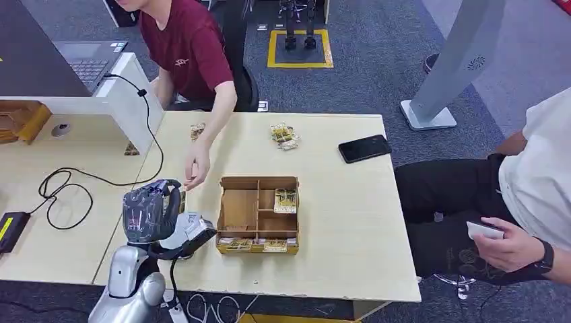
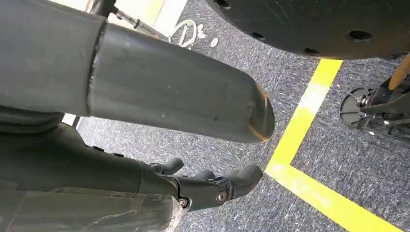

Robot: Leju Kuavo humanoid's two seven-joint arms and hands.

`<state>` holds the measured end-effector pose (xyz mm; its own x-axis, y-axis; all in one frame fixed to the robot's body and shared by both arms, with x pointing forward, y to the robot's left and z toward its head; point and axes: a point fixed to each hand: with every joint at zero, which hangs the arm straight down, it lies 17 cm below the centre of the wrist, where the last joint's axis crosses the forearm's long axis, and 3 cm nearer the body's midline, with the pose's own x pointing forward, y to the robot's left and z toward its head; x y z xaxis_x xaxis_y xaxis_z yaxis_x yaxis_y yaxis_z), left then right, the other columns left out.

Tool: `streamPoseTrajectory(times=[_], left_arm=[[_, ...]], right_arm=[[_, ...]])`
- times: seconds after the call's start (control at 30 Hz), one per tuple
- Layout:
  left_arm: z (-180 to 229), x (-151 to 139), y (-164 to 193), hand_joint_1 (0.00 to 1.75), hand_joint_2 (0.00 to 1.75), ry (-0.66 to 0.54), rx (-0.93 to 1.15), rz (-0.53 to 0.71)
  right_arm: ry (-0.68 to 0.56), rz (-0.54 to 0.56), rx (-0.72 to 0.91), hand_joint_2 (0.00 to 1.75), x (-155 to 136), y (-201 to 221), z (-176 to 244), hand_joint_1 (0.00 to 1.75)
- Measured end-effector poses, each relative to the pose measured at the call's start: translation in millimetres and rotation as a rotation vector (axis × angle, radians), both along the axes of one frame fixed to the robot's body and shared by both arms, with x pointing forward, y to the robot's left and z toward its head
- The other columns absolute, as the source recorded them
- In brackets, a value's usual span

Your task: Pass the card to the sensor for recognition and then transmit it.

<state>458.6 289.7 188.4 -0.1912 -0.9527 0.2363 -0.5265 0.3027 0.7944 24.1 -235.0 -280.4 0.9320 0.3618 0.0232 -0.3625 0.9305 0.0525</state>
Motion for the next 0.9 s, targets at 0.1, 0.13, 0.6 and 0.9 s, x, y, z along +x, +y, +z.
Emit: streamPoseTrajectory(times=[0.1,0.13,0.6,0.9], left_arm=[[-4,1,4,1.75,1.75,0.015,-0.078,-0.009],[-5,1,4,1.75,1.75,0.020,-0.107,-0.013],[-55,17,-10,1.75,1.75,0.341,-0.609,-0.145],[-56,18,-10,1.75,1.75,0.346,-0.607,-0.141]], right_arm=[[0.000,0.000,0.000,0.00,0,0,0,0.00],[0.000,-0.001,0.000,0.00,0,0,0,0.00],[-0.002,-0.021,-0.004,0.00,1,-1,0,0.00],[0.001,-0.021,-0.008,0.00,0,-2,0,0.00]])
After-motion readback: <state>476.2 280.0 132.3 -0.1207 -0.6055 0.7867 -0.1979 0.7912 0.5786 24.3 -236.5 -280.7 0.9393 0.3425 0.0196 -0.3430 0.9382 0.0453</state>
